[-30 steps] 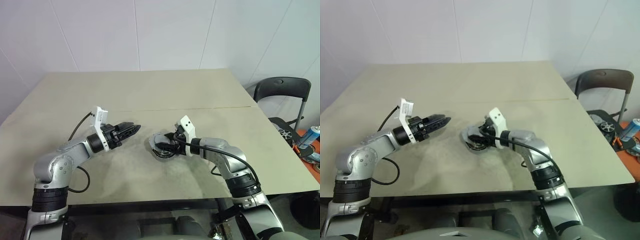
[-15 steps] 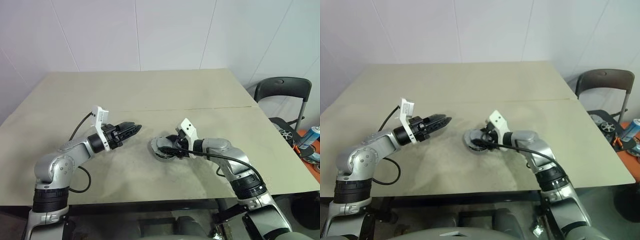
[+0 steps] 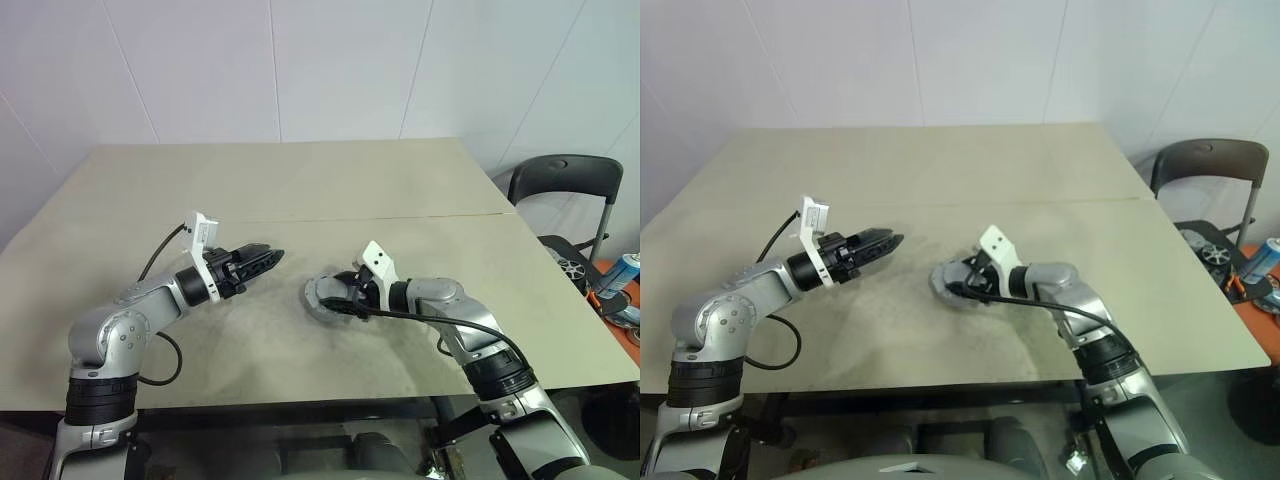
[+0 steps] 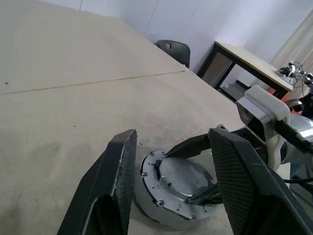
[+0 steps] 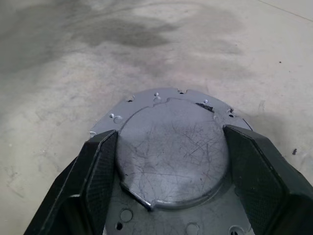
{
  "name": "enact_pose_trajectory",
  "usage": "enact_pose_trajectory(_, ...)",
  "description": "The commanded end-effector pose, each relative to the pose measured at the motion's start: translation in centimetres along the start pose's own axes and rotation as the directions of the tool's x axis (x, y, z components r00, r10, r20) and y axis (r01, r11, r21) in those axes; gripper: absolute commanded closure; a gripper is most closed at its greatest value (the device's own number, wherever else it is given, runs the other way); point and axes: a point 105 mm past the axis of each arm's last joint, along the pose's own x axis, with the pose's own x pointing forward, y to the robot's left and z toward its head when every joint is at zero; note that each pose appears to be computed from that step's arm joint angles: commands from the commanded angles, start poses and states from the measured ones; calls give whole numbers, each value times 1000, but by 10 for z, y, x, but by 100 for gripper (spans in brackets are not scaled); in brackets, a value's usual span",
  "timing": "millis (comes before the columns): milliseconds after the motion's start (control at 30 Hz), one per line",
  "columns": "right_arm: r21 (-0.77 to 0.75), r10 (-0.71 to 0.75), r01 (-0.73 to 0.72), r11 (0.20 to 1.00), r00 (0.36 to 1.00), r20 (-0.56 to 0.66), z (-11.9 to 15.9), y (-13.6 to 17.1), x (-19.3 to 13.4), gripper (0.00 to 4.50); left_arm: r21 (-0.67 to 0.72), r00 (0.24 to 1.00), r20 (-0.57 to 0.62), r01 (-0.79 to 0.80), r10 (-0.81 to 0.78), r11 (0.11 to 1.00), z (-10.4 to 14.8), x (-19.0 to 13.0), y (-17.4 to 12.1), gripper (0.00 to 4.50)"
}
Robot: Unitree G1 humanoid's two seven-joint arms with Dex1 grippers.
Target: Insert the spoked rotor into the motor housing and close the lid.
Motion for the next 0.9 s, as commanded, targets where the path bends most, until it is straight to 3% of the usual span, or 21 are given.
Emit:
enact_pose_trajectory(33,-10,11,-11,1000,999,-38,-12,6,1,141,23,1000,24,19,-19,1000,8,-1,-6,203)
enact_pose_trajectory(400,-39,-19,15,999,995,-101,-36,5,6,141,19,999,25,22,-22,1000,10,1,-6,203)
enact_pose_trajectory(567,62,-30,37,997,992,-120,-45,0,5,141,19,999,27,22,-23,1000,11,3,-5,203)
enact_pose_trajectory(900,95,-52,61,994,994,-101,-35,-3,14,141,22,999,30,21,-22,1000,11,3,-7,203)
